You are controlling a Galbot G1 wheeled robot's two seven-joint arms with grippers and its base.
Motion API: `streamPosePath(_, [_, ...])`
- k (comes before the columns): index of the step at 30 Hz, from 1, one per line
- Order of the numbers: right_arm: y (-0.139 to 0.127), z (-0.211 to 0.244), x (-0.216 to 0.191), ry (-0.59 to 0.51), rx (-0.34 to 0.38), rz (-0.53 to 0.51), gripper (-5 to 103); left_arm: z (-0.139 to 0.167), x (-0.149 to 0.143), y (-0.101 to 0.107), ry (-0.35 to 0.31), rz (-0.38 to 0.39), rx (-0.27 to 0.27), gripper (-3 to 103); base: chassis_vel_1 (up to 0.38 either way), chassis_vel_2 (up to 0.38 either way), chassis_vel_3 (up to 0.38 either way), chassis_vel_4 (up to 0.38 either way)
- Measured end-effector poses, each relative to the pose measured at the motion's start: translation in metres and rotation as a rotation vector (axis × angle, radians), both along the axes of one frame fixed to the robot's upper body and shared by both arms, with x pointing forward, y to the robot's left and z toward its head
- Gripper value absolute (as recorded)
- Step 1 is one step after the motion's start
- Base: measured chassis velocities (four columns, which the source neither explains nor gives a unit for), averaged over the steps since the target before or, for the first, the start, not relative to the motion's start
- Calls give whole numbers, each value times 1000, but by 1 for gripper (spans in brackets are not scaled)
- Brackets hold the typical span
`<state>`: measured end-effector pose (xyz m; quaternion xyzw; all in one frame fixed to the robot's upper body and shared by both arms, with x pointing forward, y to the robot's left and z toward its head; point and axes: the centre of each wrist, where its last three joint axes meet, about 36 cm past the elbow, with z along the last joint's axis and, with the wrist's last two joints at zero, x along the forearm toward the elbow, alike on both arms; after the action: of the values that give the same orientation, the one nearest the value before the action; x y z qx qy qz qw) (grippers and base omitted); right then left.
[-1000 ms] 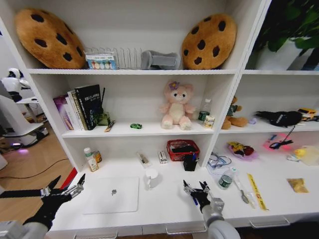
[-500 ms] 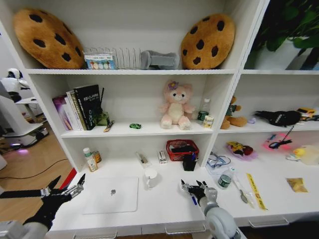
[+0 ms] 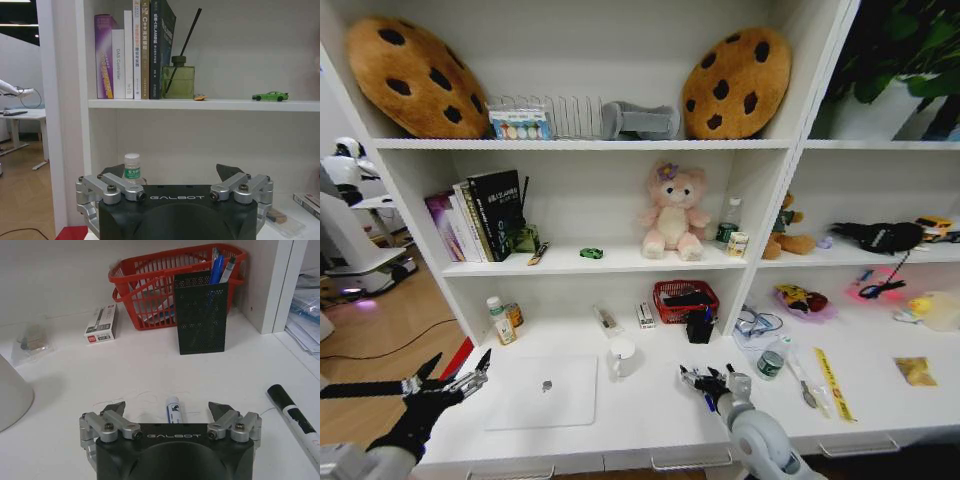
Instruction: Organize the objects on the table.
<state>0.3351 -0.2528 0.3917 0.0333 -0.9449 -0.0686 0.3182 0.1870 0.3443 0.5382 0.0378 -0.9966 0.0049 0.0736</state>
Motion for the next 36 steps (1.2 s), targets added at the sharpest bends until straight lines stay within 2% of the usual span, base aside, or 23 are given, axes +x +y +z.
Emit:
streamPosePath(4, [-2,-4,1,2,-5,3,92,0,0,0,0,0,0,100,0,0,0,0])
streamPosePath(8, [-3,-6,3,1,-5,1,78,0,0,0,0,0,0,100,0,0,0,0])
streamPosePath(11, [-5,-8,4,4,-10,6,74,0,0,0,0,0,0,100,0,0,0,0])
streamPosePath(15, [-4,-11,7,9,-16,26,52,0,0,0,0,0,0,100,0,0,0,0])
streamPosePath(18, [-4,-14,8,2,-22,35,47,0,0,0,0,0,0,100,0,0,0,0])
streamPosePath(21, [-2,-17,9,1,-25,42,30,0,0,0,0,0,0,100,0,0,0,0])
streamPosePath(22, [-2,-17,9,1,-25,42,30,0,0,0,0,0,0,100,0,0,0,0])
streamPosePath(25, [-3,-16,9,3,-22,42,14,0,0,0,0,0,0,100,0,0,0,0])
streamPosePath(31, [-8,-16,10,-11,-38,33,12,0,0,0,0,0,0,100,0,0,0,0])
streamPosePath(33, [-11,-16,11,-53,-78,32,12,0,0,0,0,0,0,100,0,0,0,0])
streamPosePath(35, [-12,-15,11,-68,-83,33,12,0,0,0,0,0,0,100,0,0,0,0])
streamPosePath(36, [-12,-10,12,-109,-86,40,12,0,0,0,0,0,0,100,0,0,0,0])
